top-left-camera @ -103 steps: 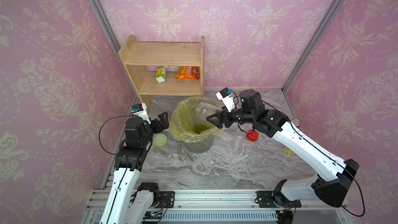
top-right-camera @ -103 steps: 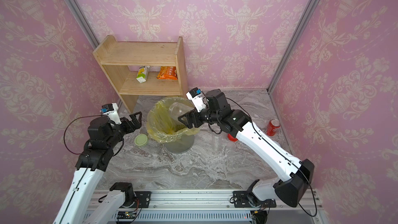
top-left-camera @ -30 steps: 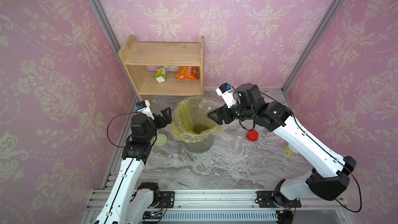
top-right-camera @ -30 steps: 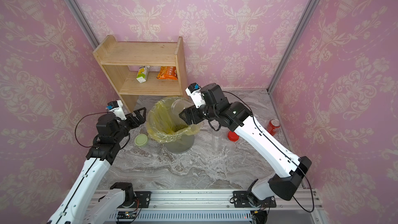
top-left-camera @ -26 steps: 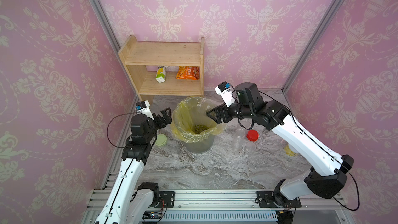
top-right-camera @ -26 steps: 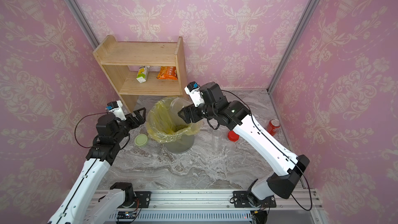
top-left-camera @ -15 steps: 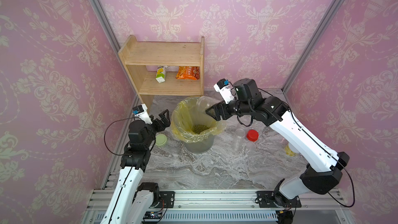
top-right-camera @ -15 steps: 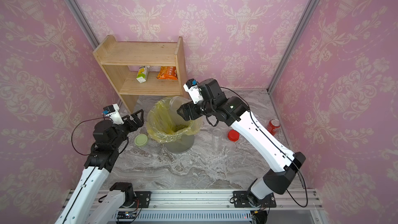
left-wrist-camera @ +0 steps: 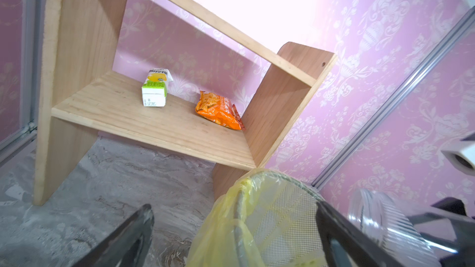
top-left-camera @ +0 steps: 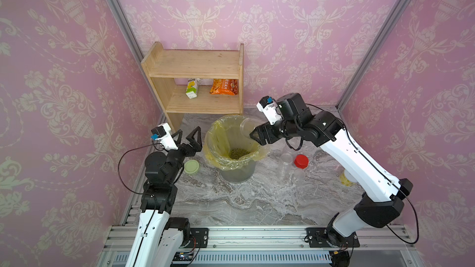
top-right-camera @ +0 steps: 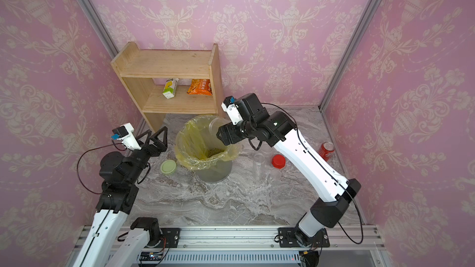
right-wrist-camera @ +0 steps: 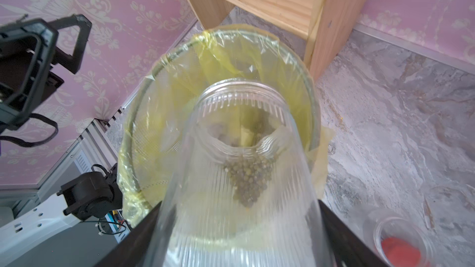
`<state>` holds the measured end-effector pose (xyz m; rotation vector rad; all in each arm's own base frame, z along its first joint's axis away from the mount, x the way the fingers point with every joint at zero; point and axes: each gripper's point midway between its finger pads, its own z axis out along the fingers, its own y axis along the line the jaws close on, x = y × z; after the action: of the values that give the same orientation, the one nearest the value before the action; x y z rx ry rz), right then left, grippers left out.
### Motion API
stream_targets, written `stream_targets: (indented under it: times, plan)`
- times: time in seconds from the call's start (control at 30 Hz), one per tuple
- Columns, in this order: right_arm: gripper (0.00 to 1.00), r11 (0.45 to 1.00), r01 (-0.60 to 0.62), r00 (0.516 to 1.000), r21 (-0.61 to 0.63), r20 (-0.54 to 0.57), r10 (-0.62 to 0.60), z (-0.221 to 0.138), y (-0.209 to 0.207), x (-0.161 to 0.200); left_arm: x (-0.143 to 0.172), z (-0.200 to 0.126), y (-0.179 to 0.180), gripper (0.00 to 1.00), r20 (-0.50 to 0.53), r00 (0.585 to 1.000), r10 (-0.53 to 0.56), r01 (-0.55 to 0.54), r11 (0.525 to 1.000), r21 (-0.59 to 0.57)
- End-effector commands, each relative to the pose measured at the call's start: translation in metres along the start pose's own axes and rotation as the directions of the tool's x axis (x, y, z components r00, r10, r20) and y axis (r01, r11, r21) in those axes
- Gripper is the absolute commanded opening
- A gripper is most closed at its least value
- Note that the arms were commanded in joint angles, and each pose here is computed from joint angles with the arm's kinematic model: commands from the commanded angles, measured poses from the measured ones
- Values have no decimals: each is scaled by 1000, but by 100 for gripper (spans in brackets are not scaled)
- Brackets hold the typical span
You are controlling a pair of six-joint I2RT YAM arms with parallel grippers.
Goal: Empty moldy mung beans from jars
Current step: Pour the moldy mung beans from the jar into the trash bin.
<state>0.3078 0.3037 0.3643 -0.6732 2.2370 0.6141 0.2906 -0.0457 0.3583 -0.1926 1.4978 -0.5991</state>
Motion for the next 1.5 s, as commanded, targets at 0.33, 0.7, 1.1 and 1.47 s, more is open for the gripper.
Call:
stream_targets:
  times: [0.33,0.7,1.1,1.47]
  plan:
    - [24,998,10,1000,-69,11,-9,-3,18,-5,-2,2,-16,99,2,1000,-28,28,995,91]
    - [25,999,-11,1000,-45,26,12,-12,15,3,-8,-4,-24,99,-14,1000,0,2,995,102]
    - [24,999,-20,1000,-48,-8,20,-22,20,5,-6,-9,-21,99,-20,1000,-6,8,997,74]
    - [24,999,25,991,-34,-131,-30,-10,29,15,-6,-8,-20,99,-22,999,-26,27,997,73]
